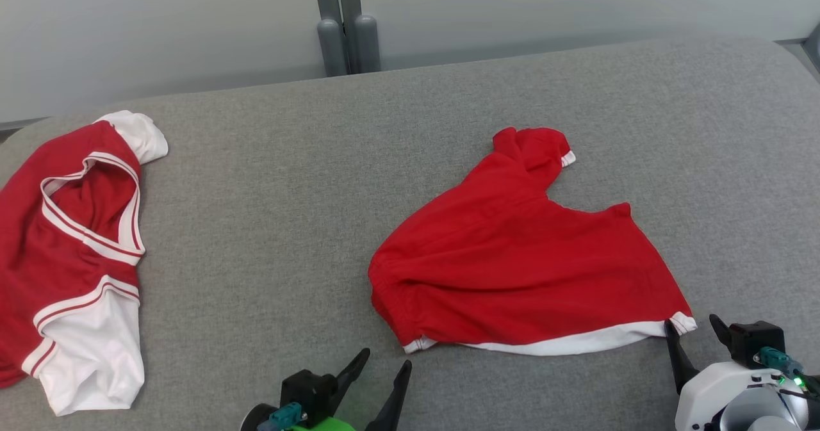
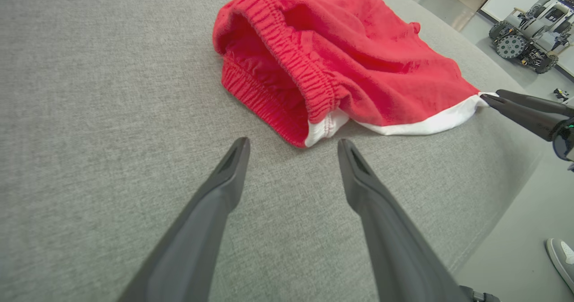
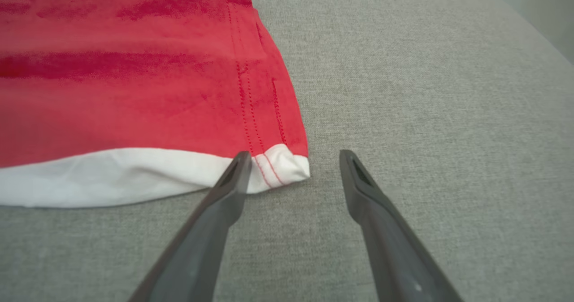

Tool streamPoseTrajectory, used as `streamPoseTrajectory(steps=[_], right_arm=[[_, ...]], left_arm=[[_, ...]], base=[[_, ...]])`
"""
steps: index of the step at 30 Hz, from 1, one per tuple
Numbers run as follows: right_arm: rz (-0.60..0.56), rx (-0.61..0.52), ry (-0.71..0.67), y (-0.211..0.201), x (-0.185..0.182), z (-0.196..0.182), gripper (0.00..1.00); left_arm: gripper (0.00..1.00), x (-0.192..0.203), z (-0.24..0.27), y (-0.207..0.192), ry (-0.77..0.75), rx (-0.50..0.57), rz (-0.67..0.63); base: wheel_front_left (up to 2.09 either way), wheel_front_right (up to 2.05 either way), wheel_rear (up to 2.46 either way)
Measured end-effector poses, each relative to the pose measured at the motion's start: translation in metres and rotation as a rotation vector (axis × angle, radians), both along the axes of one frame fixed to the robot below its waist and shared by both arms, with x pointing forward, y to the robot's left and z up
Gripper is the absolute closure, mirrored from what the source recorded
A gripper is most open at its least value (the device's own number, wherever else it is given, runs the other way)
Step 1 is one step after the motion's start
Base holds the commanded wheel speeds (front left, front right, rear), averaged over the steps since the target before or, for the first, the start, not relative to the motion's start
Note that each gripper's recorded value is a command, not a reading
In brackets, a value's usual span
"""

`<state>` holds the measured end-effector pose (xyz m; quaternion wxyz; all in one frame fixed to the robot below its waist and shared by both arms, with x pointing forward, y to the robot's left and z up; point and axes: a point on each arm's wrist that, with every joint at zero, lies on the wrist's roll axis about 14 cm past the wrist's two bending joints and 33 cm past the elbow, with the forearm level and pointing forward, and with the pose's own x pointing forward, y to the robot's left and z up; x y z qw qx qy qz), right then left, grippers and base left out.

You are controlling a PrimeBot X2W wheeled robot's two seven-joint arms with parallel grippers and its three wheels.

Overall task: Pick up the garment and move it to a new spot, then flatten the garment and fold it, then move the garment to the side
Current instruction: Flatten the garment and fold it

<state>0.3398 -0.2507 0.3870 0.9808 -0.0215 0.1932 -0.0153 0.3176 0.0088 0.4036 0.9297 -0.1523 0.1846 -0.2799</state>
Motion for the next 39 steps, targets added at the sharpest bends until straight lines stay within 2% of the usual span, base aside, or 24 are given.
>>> streamPoseTrajectory(steps=[12, 13, 14, 15, 16, 17, 18, 19, 20, 22, 26, 29, 34, 39], right_arm=[[0.003, 0.023, 0.039, 0.001, 0.003, -0.015, 0.0], [0.002, 0.023, 0.042, 0.001, 0.003, -0.015, 0.0], [0.001, 0.026, 0.043, 0.001, 0.003, -0.016, 0.0], [0.002, 0.027, 0.043, 0.001, 0.003, -0.016, 0.0], [0.002, 0.027, 0.044, 0.001, 0.003, -0.016, 0.0], [0.002, 0.029, 0.047, 0.001, 0.003, -0.017, 0.0], [0.002, 0.033, 0.049, 0.002, 0.003, -0.018, 0.0], [0.004, 0.036, 0.05, 0.003, 0.004, -0.018, 0.0], [0.001, 0.045, 0.049, 0.003, 0.004, -0.018, 0.36], [-0.017, 0.1, 0.045, 0.009, 0.006, -0.017, 1.0], [-0.04, 0.197, 0.019, 0.014, 0.014, -0.006, 1.0], [-0.048, 0.238, -0.079, 0.002, 0.027, 0.024, 1.0], [-0.005, 0.384, -0.299, -0.005, 0.05, 0.115, 1.0], [0.099, 0.428, -0.505, -0.012, 0.082, 0.229, 1.0]], left_arm=[[0.0, 0.006, -0.012, -0.02, 0.037, 0.001, -0.091], [0.29, 0.006, -0.012, -0.024, 0.037, -0.003, -0.104], [0.49, 0.007, -0.01, -0.026, 0.035, -0.014, -0.107], [0.54, 0.009, -0.008, -0.029, 0.032, -0.021, -0.11], [0.69, 0.01, -0.008, -0.031, 0.027, -0.019, -0.12], [0.91, 0.01, -0.008, -0.032, 0.026, -0.018, -0.125], [1.0, 0.01, -0.009, -0.033, 0.031, -0.019, -0.127], [1.0, 0.009, -0.012, -0.034, 0.037, -0.015, -0.133], [1.0, 0.008, -0.014, -0.035, 0.046, -0.014, -0.139], [1.0, 0.003, -0.018, -0.036, 0.069, -0.016, -0.15], [1.0, 0.0, -0.021, -0.034, 0.082, -0.008, -0.177], [1.0, 0.002, -0.009, -0.03, 0.066, -0.019, -0.208], [1.0, 0.022, 0.059, -0.022, -0.016, -0.121, -0.292], [1.0, 0.072, 0.17, -0.004, -0.166, -0.174, -0.409]], base=[[0.0, 0.0, 0.0], [0.0, 0.0, 0.0], [0.0, 0.0, 0.0], [0.0, 0.0, 0.0], [0.0, 0.0, 0.0], [0.0, 0.0, 0.0], [0.0, 0.0, 0.0], [0.0, 0.0, 0.0], [0.0, 0.0, 0.0], [0.0, 0.0, 0.0], [0.0, 0.0, 0.0], [0.0, 0.0, 0.0], [0.0, 0.0, 0.0], [0.0, 0.0, 0.0]])
